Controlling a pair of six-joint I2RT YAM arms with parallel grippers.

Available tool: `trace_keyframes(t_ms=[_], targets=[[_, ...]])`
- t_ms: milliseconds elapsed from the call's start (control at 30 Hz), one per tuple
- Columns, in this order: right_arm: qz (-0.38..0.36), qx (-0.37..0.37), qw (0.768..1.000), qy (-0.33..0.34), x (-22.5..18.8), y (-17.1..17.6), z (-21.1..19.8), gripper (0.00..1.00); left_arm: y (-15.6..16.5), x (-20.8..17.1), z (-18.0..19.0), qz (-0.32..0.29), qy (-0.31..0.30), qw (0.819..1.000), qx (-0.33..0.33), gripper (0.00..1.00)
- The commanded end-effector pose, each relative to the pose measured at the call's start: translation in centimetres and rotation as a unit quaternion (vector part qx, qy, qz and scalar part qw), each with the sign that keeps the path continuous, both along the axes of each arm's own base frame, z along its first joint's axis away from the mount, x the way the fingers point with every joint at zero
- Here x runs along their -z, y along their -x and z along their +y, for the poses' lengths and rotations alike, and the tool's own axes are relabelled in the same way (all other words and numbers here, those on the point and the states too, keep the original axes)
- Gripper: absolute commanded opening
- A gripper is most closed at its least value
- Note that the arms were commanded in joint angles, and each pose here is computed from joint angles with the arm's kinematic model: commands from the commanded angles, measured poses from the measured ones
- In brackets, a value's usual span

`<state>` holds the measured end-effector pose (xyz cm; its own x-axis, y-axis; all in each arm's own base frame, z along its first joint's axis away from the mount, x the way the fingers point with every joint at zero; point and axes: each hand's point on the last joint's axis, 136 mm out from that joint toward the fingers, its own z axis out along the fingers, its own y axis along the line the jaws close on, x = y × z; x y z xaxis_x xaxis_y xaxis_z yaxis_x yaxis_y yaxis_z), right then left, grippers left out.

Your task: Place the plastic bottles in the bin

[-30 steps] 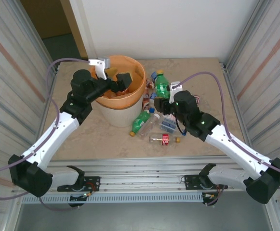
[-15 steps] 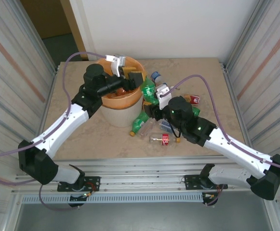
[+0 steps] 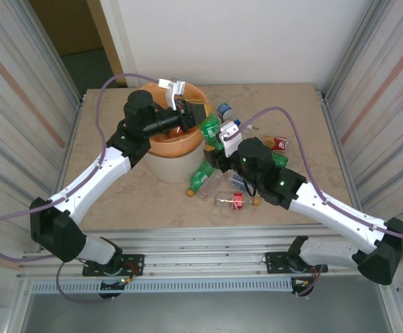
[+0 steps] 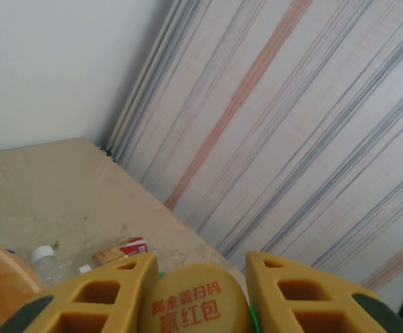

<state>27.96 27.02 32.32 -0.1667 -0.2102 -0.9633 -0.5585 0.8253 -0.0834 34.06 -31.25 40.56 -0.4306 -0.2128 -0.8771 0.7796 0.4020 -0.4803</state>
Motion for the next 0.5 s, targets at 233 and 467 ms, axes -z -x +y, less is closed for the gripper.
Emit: trace_keyframes(t_ms=[233,467], targets=[[-0.034,0.010,0.999,-0.027,-3.2,0.0,-0.3,0.78,0.9,-1.6,-0.1,-0.040,-0.002,0.999,0.008,0.04],[-0.054,0.039,0.997,-0.048,-4.2,0.6,-2.7,0.98,1.2,-4.5,1.4,-0.096,-0.005,0.995,-0.031,0.03]])
